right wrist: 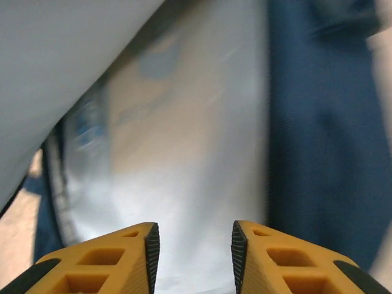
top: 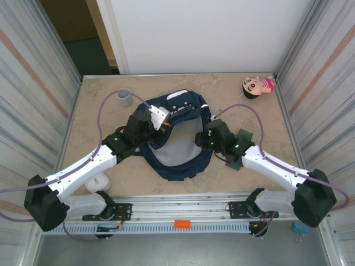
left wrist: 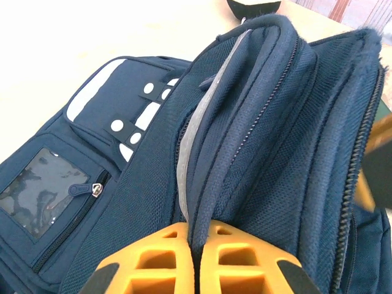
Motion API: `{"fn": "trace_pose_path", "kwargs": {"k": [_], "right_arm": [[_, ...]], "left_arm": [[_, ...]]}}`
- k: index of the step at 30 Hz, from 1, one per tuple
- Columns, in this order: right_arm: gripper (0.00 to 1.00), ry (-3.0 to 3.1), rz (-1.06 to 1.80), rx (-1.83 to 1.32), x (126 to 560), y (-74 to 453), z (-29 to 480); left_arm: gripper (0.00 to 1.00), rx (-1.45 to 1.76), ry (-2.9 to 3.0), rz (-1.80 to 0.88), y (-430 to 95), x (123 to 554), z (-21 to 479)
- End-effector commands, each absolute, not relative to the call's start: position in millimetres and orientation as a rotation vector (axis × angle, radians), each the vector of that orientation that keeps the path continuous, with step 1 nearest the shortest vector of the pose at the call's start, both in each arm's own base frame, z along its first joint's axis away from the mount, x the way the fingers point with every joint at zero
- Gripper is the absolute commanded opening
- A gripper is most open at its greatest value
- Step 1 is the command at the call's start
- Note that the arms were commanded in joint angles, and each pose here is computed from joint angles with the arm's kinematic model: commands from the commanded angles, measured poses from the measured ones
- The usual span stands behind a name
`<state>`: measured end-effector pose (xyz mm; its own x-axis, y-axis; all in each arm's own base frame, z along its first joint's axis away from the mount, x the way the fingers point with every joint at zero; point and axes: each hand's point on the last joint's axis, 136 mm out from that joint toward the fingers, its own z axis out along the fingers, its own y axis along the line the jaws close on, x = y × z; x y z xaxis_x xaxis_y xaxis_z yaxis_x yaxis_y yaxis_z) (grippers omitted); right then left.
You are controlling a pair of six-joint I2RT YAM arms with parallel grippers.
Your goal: Pack the student bag
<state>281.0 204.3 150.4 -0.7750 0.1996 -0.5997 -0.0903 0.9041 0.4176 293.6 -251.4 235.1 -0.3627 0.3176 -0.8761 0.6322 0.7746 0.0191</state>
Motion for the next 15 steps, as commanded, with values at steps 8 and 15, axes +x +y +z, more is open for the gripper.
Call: {"fn": "trace_pose_path", "kwargs": {"k": [8,15], "right_arm": [[0.51,2.692,0.183,0.273,287,65,133],[0.59,2.832,0.029,0.476,289,21,100]], "left_arm": [[0.00,0.600,1.860,-0.383,-238,302,274],[0.00,0.608,1.866,-0.386,-239,302,273]]}}
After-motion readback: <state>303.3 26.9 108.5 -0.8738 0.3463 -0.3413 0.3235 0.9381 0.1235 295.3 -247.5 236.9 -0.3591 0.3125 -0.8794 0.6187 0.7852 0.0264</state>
